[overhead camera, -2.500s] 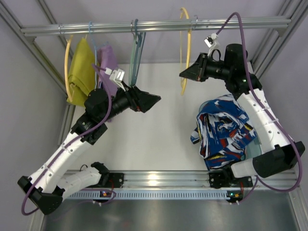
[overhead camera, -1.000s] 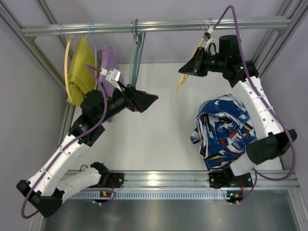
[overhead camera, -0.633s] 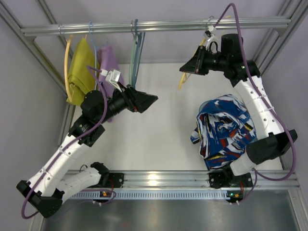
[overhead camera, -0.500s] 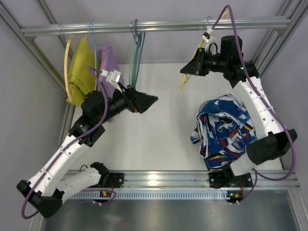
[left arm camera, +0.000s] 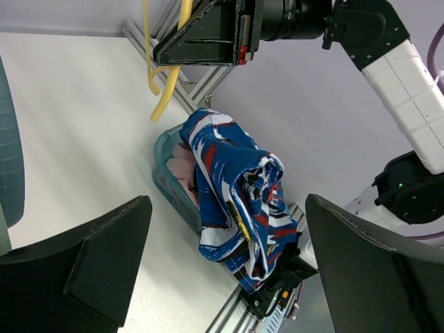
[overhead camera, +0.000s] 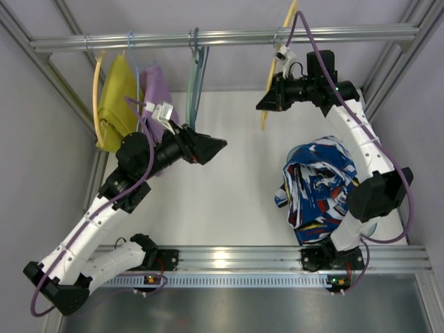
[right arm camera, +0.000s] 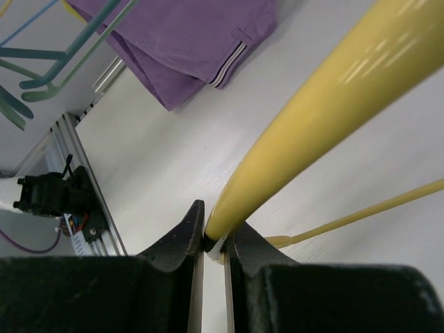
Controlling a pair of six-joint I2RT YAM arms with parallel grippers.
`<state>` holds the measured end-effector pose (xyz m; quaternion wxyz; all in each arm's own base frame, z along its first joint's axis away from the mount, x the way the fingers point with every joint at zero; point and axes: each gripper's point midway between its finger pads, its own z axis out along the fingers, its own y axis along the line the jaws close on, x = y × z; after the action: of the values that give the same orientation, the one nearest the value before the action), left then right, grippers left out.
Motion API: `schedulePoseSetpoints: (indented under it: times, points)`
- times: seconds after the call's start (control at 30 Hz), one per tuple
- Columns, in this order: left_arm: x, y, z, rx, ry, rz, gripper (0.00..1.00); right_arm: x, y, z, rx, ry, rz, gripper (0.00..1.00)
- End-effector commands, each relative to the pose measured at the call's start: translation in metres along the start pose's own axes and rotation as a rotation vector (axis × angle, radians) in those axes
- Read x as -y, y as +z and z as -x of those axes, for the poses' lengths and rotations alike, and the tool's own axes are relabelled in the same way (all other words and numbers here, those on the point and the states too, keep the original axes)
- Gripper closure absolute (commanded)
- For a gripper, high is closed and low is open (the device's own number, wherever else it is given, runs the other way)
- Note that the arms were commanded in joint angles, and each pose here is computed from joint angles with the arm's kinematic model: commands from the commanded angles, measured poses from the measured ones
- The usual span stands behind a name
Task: Remove the trousers from the hanger
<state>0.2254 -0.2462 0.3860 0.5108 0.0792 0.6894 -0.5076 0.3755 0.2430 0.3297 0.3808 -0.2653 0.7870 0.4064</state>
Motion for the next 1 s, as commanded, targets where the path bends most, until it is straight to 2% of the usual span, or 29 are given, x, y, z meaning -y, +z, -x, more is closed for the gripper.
schedulePoseSetpoints:
  times: [0.0,0.37,0.5,0.63,0.67,0.7,0.77,0.8,0.97]
  points:
    - [0.008,-0.005,0.010,0.040,0.020,-0.033,0.02,-0.005,-0.004,0.010,0.004,-0.123,0.038,1.00]
    - [0.006,-0.006,0.008,0.036,0.012,-0.031,0.02,0.004,-0.001,0.023,0.013,-0.087,0.052,1.00]
    - [0.007,-0.007,0.009,0.040,0.012,-0.031,0.01,0.007,0.003,0.015,-0.018,-0.004,0.074,1.00]
    - [0.007,-0.007,0.008,0.039,0.016,-0.033,0.01,0.007,0.004,0.005,-0.035,0.014,0.092,0.99]
    - [0.008,-0.007,0.009,0.041,0.019,-0.034,0.01,0.005,0.003,0.005,-0.036,0.018,0.096,0.94]
    - [0.007,-0.007,0.008,0.039,0.018,-0.032,0.01,0.002,0.001,0.005,-0.034,0.030,0.104,0.77]
    - [0.007,-0.006,0.008,0.037,0.017,-0.035,0.01,-0.005,-0.002,0.004,-0.028,0.029,0.119,0.66]
    - [0.008,-0.006,0.008,0.036,0.018,-0.036,0.02,-0.009,-0.005,0.004,-0.026,0.030,0.124,0.53]
    - [0.006,-0.006,0.008,0.038,0.019,-0.032,0.01,-0.023,-0.017,0.001,-0.015,0.017,0.130,0.31]
